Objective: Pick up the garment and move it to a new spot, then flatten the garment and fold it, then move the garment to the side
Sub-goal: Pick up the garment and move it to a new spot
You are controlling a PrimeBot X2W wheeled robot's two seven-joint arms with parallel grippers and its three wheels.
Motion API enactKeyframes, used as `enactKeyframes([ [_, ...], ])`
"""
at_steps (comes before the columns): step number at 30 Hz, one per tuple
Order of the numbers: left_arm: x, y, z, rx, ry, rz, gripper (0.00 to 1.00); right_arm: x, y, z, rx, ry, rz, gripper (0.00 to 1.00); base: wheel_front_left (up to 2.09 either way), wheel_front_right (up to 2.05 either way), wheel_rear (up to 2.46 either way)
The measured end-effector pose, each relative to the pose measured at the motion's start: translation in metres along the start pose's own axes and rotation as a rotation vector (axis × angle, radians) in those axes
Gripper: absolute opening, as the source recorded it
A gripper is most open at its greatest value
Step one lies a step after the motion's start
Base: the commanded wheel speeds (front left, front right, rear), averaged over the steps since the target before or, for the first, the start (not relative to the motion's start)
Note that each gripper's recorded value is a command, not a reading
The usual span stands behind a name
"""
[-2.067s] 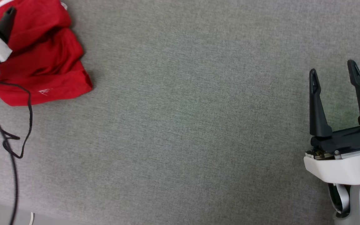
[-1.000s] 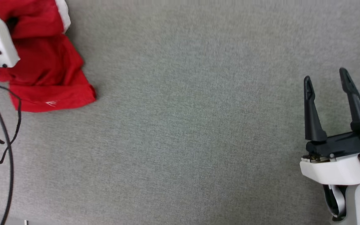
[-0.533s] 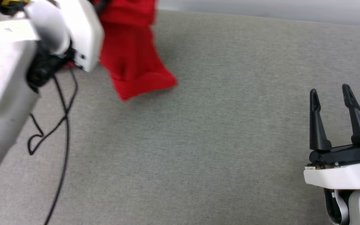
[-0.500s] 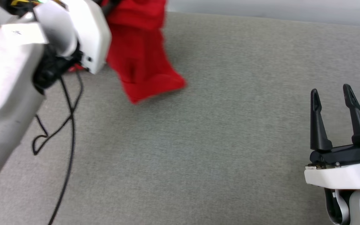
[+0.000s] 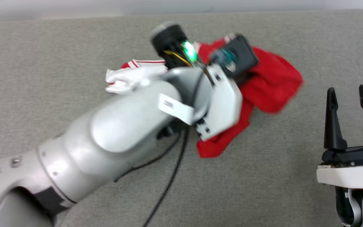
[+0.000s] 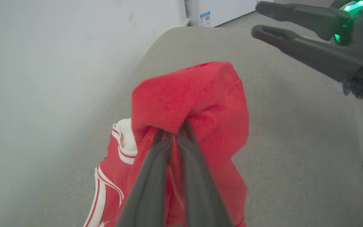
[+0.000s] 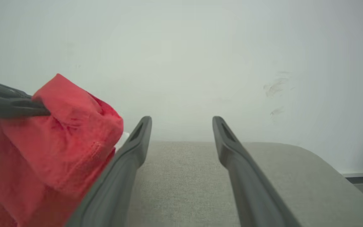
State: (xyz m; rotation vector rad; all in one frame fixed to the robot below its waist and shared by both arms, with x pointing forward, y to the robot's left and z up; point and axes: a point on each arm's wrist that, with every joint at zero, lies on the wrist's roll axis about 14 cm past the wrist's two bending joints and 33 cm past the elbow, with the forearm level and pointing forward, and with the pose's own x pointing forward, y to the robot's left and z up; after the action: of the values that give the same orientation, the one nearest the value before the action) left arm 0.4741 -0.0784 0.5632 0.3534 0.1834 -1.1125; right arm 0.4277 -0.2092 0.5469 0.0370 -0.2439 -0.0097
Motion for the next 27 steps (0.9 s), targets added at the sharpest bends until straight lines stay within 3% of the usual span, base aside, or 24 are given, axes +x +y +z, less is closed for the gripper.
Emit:
enactKeyframes([
  [6,0.035,-0.063,-0.030,-0.066,0.045,-0.182,0.00,-0.004,-0.023,-0.003,-0.022,0.013,-0.062,1.00,0.00,0.00,0.00],
  [14,0.039,-0.131,-0.114,-0.188,0.277,-0.307,0.00,-0.002,-0.030,-0.011,-0.032,0.031,-0.081,1.00,0.00,0.00,0.00],
  [20,0.032,-0.141,-0.121,-0.191,0.300,-0.313,0.00,0.001,-0.028,-0.012,-0.026,0.030,-0.074,1.00,0.00,0.00,0.00],
  [21,0.032,-0.139,-0.119,-0.186,0.289,-0.304,0.56,0.001,-0.026,-0.011,-0.024,0.028,-0.071,1.00,0.00,0.00,0.00],
  [22,0.032,-0.137,-0.115,-0.182,0.262,-0.291,1.00,0.001,-0.026,-0.010,-0.023,0.026,-0.069,1.00,0.00,0.00,0.00],
  [27,0.032,-0.112,-0.077,-0.191,0.064,-0.195,1.00,-0.007,-0.022,-0.004,-0.019,0.022,-0.061,1.00,0.00,0.00,0.00],
])
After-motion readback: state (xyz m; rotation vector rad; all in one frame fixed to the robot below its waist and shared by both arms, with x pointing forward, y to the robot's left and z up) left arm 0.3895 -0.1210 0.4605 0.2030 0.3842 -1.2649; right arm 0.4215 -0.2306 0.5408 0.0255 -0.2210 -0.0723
